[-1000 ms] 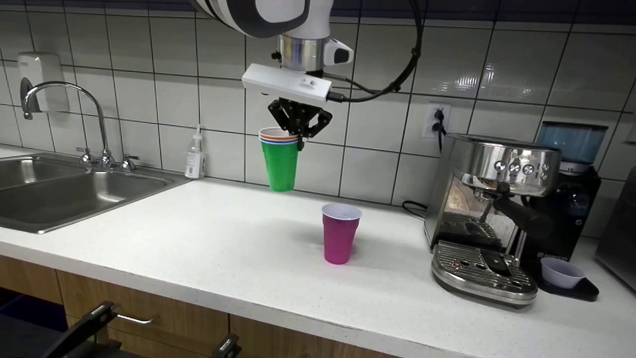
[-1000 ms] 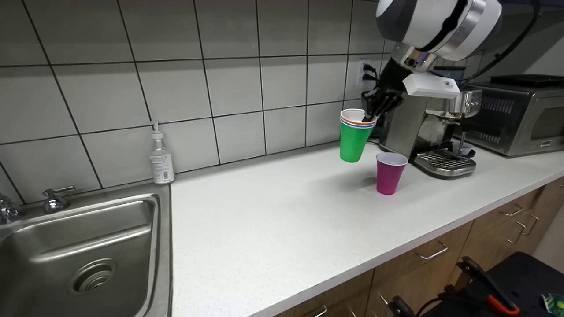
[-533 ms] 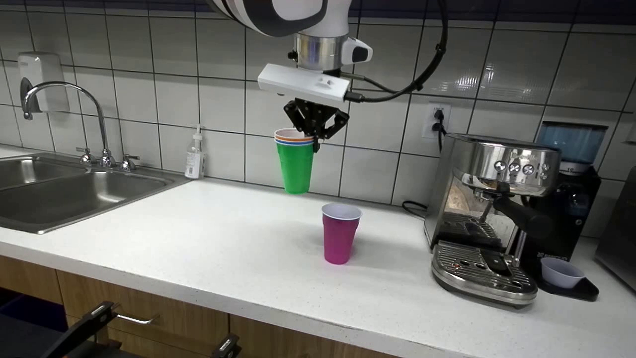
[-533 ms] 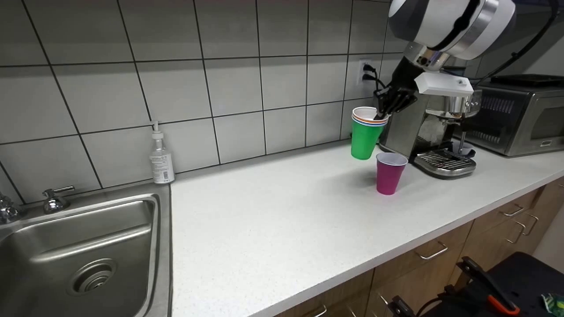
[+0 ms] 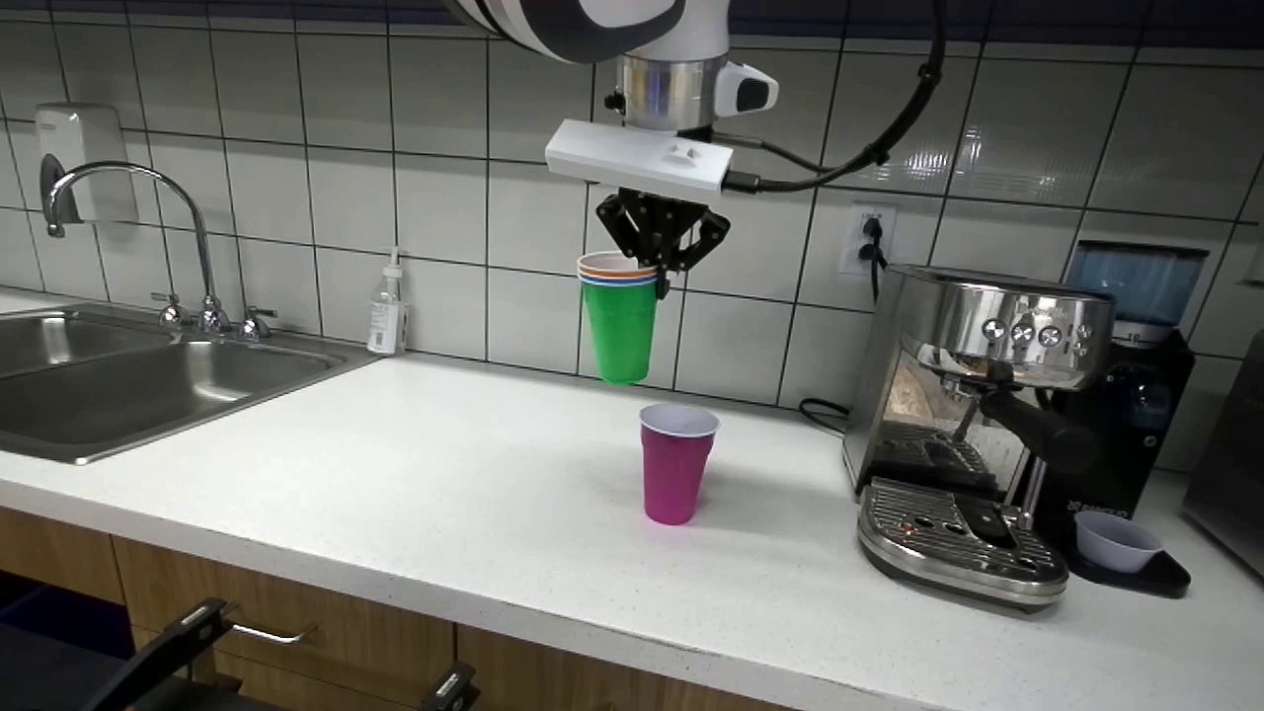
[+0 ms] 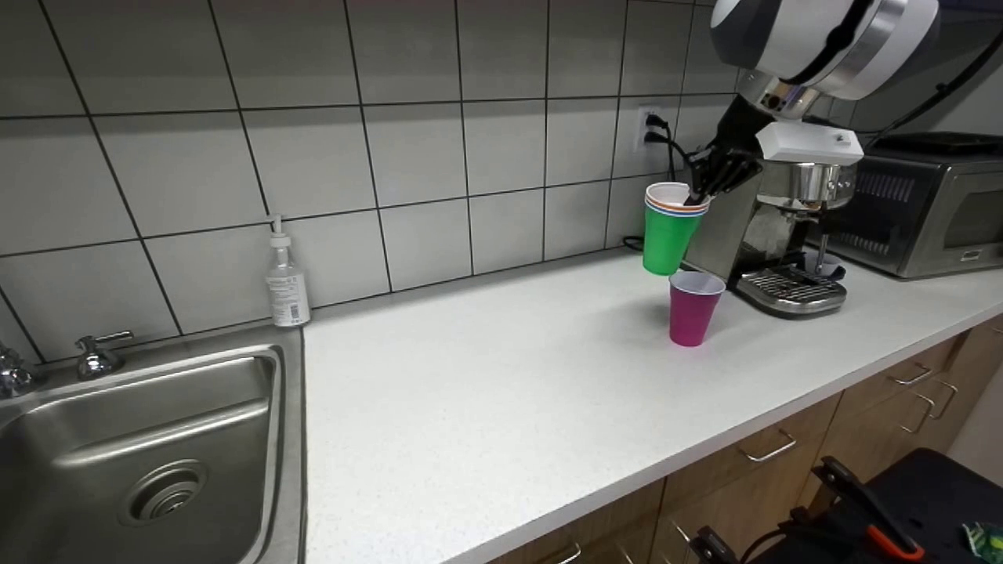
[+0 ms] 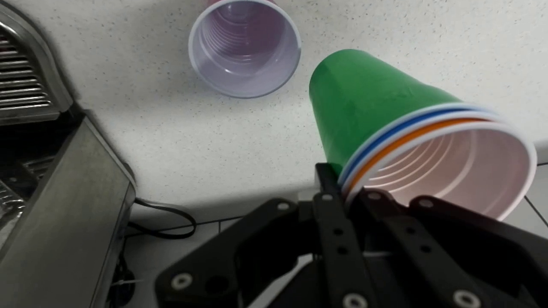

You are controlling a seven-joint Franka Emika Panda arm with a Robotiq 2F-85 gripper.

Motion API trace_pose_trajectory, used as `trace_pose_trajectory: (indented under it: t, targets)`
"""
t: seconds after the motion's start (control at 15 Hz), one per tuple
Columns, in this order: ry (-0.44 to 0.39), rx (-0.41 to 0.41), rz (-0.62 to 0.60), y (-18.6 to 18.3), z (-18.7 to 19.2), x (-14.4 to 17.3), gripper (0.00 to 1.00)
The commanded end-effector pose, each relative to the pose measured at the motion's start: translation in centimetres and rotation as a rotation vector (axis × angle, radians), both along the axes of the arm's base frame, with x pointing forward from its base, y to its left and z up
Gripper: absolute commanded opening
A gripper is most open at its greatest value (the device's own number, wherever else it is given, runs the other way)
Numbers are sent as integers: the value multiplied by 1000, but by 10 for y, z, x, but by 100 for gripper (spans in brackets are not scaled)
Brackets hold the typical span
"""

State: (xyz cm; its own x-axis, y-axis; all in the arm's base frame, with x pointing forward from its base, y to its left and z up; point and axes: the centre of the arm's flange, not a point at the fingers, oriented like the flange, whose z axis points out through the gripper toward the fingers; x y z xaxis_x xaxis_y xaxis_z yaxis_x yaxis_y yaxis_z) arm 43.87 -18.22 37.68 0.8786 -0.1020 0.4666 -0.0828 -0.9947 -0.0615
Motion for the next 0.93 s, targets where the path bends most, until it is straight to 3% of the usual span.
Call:
trace_pose_trajectory:
  t: [0.0,0.87]
  targets:
    - [-3,-18,-45,-15,9,1,2]
    - [36,-51,-161,-53,3,-12,2]
